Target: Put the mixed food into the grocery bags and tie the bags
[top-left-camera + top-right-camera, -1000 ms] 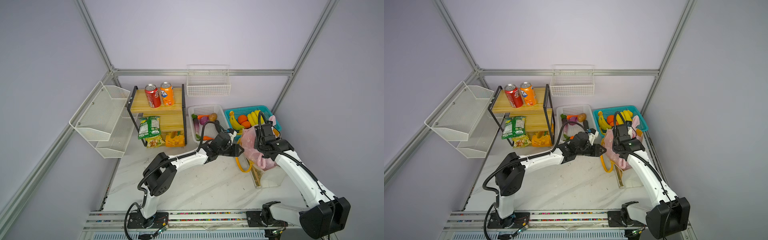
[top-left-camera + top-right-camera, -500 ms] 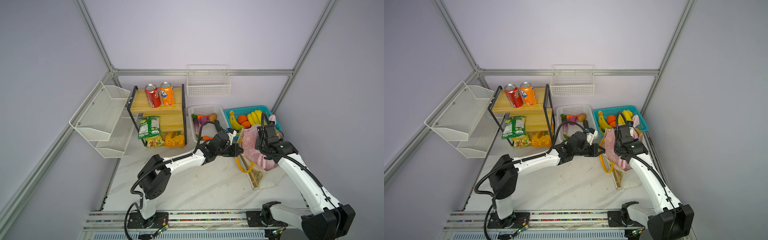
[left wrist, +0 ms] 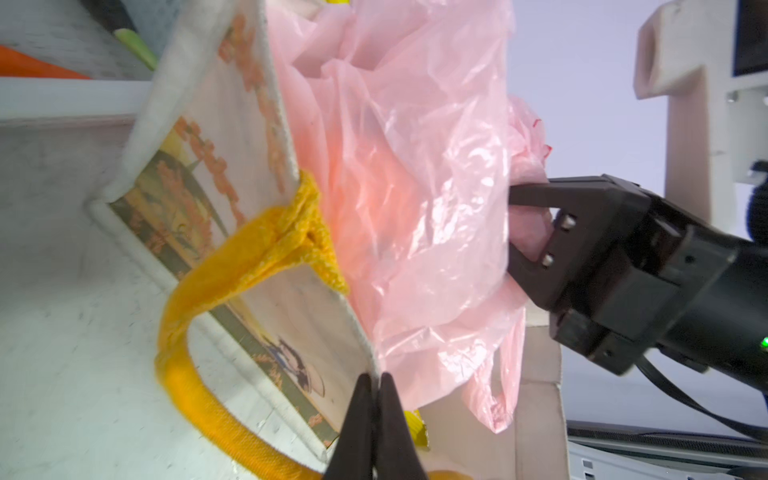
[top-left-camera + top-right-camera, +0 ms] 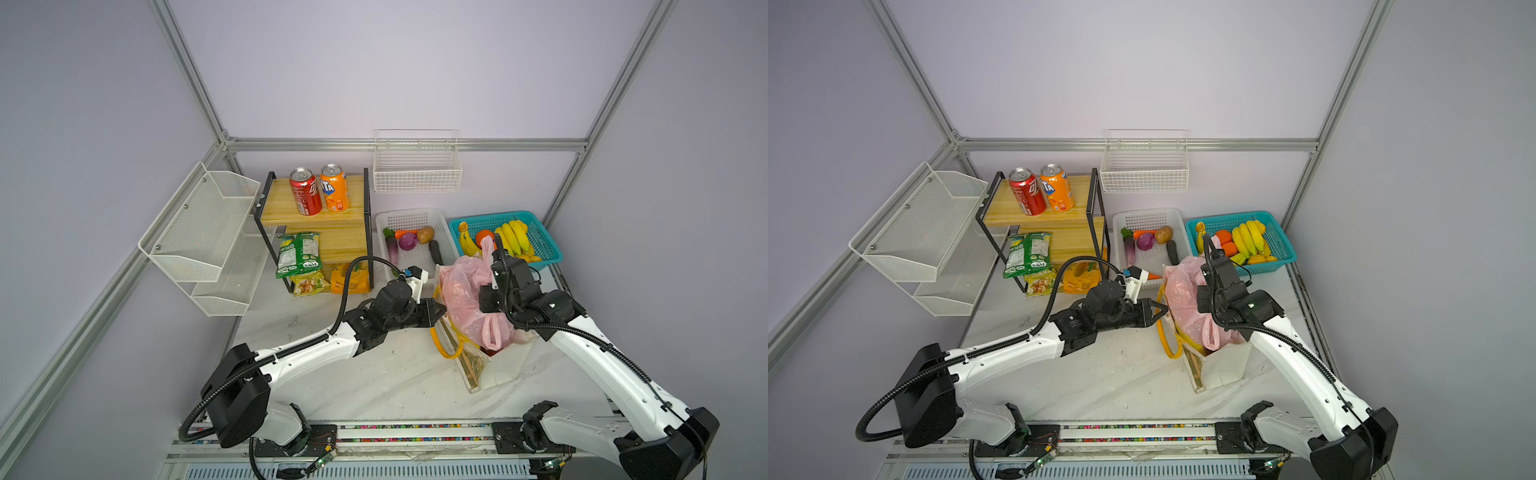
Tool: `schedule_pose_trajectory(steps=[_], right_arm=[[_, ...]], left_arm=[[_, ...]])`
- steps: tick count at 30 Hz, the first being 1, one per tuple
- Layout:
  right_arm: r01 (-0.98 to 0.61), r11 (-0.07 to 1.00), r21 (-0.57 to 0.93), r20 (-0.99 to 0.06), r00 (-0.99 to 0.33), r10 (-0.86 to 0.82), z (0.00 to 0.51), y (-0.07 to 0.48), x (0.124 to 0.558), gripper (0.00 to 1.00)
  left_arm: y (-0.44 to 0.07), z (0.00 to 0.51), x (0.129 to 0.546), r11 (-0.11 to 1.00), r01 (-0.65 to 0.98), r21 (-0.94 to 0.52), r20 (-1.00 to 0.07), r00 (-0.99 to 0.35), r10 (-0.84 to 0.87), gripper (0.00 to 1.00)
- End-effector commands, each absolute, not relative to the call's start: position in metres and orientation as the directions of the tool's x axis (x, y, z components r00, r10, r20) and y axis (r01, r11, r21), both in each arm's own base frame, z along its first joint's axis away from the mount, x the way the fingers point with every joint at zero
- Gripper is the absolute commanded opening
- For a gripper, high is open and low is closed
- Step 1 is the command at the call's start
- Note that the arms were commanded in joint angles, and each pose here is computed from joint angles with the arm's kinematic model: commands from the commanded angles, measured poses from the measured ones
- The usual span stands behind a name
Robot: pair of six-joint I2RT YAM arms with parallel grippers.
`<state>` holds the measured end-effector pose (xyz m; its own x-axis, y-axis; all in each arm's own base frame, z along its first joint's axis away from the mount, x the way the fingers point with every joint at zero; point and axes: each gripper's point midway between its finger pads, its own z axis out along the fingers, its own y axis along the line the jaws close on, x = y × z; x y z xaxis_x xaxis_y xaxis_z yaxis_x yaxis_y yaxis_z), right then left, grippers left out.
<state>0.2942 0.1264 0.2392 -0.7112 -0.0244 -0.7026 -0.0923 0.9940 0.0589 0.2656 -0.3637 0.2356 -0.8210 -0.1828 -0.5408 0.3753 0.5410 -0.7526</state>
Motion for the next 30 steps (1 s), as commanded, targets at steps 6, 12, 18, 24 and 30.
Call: schedule_pose_trajectory(steps=[6, 12, 18, 24, 30], right_arm=[[-0.125, 0.992, -0.023, -0.567, -0.816, -0.116, 0.179, 0.148, 0.269, 0.0], [-0.13, 0.991, -0.016, -0.554, -0.824, -0.116, 0.17, 0.152, 0.271, 0.0], [-0.207, 0.974, 0.096, -0.704, -0.706, -0.08, 0.253, 0.163, 0.273, 0.25], [-0.247, 0.963, 0.11, -0.771, -0.632, -0.075, 0.295, 0.172, 0.284, 0.45], [-0.302, 0.944, 0.133, -0.803, -0.591, -0.076, 0.303, 0.203, 0.311, 0.46]], left_arm=[[-0.328, 0.281, 0.267, 0.501, 0.43, -0.751, -0.617, -0.727, -0.301, 0.0], [-0.331, 0.275, 0.266, 0.5, 0.433, -0.75, -0.614, -0.738, -0.281, 0.0], [-0.331, 0.265, 0.266, 0.508, 0.425, -0.749, -0.608, -0.746, -0.273, 0.0], [-0.33, 0.262, 0.267, 0.514, 0.431, -0.742, -0.616, -0.74, -0.27, 0.0], [-0.331, 0.261, 0.266, 0.513, 0.433, -0.742, -0.616, -0.742, -0.264, 0.0]])
